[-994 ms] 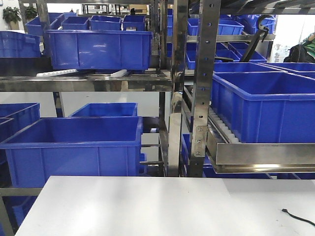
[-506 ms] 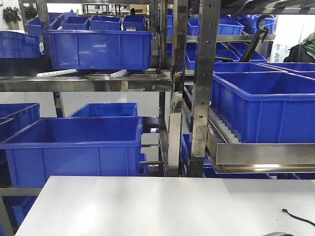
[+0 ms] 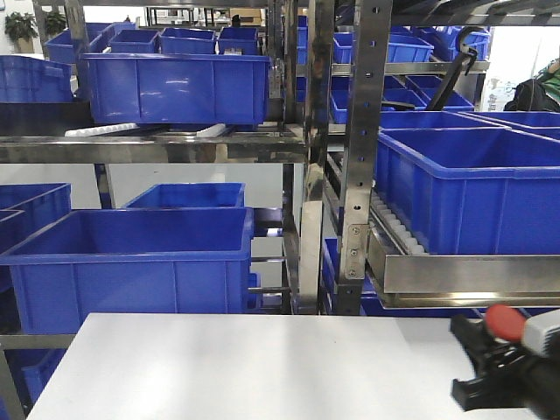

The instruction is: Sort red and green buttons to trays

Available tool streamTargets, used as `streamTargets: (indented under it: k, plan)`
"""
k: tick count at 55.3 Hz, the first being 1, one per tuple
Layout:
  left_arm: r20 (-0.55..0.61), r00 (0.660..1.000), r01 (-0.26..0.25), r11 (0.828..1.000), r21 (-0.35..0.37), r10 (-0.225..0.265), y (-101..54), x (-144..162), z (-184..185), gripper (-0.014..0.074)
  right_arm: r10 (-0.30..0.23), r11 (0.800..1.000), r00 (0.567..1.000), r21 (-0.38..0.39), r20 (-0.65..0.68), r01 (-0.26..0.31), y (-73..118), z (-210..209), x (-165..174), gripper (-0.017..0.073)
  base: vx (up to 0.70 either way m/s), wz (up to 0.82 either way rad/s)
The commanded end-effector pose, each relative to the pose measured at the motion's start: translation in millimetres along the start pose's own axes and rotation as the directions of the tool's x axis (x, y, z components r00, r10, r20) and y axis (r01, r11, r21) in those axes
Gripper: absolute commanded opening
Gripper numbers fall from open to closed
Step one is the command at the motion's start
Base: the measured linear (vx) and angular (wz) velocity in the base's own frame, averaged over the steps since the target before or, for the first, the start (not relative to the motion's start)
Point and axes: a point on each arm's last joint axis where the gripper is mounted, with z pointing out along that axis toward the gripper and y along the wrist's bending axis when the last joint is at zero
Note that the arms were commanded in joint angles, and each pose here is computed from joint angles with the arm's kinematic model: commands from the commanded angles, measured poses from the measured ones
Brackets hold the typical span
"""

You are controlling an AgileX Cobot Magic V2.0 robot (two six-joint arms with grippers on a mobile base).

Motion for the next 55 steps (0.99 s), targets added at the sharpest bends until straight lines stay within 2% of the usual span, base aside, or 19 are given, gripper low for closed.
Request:
streamTargets:
  k: [1,4,8,11,15,19,24,26,31,36,41,49,55]
  plan:
    - [0.06,0.998,0.012,1.0,0.0,-0.012,0.7,-15.0,-4.2,0.0578,-0.001,1.0,0.995,0.029,0.097,-0.002,0.6,-23.0,-44.5,-0.0009,0.0,0.0]
    - [0.022,1.0,0.005,1.0,-0.001,-0.005,0.7,-11.4,-4.0,0.0578,-0.016,0.999,0.995,0.041,0.103,0.012,2.2,-35.4,-55.0,-0.0009,0.0,0.0]
    - [-0.007,1.0,0.004,1.0,0.001,-0.004,0.2,-4.1,-2.7,0.0578,-0.065,0.997,0.99,0.056,0.125,0.058,5.0,-52.0,-66.9,-0.0009,0.0,0.0]
    - [-0.031,1.0,0.004,1.0,0.004,-0.004,-0.9,6.9,-0.8,0.0578,-0.103,0.993,0.984,0.067,0.143,0.094,7.2,-63.2,-74.3,-0.0009,0.0,0.0]
    - [-0.082,0.997,0.005,1.0,0.013,-0.004,-3.8,32.0,2.4,0.0578,-0.127,0.99,0.98,0.086,0.155,0.115,8.4,-74.6,-80.4,-0.0009,0.0,0.0]
    - [-0.123,0.992,0.033,0.999,0.028,-0.029,-8.3,62.6,4.0,0.0578,-0.134,0.987,0.979,0.105,0.156,0.119,8.7,-82.6,-82.6,-0.0009,0.0,0.0]
    - [-0.159,0.983,0.095,0.995,0.038,-0.088,-15.3,110.2,1.6,0.0578,-0.133,0.987,0.981,0.111,0.142,0.118,8.9,-85.4,-79.5,-0.0009,0.0,0.0]
    - [-0.129,0.986,0.112,0.993,0.041,-0.106,-17.8,125.9,0.3,0.0578,-0.132,0.987,0.981,0.11,0.139,0.118,9.0,-85.4,-78.2,-0.0009,0.0,0.0]
    - [-0.037,0.993,0.111,0.992,0.053,-0.109,-22.0,163.3,-6.7,0.0578,-0.13,0.987,0.984,0.112,0.123,0.116,8.4,-84.2,-76.1,-0.0009,0.0,0.0]
    - [0.112,0.981,0.15,0.987,0.061,-0.157,-22.5,175.8,-11.8,0.0578,-0.127,0.988,0.985,0.107,0.12,0.115,8.2,-81.8,-74.9,-0.0009,0.0,0.0]
    - [0.156,0.976,0.143,0.987,0.068,-0.152,-23.7,181.2,-4.7,0.0578,-0.124,0.988,0.986,0.103,0.111,0.113,7.8,-78.9,-73.1,-0.0008,0.0,0.0]
    - [0.037,0.993,0.11,0.987,0.114,-0.115,-32.0,200.8,18.1,0.0578,-0.123,0.988,0.987,0.101,0.1,0.113,7.4,-76.7,-71.3,-0.0008,0.0,0.0]
    - [-0.011,0.995,0.095,0.985,0.145,-0.095,-37.1,213.7,34.8,0.0578,-0.125,0.988,0.987,0.101,0.102,0.114,7.5,-76.8,-71.5,-0.0008,0.0,0.0]
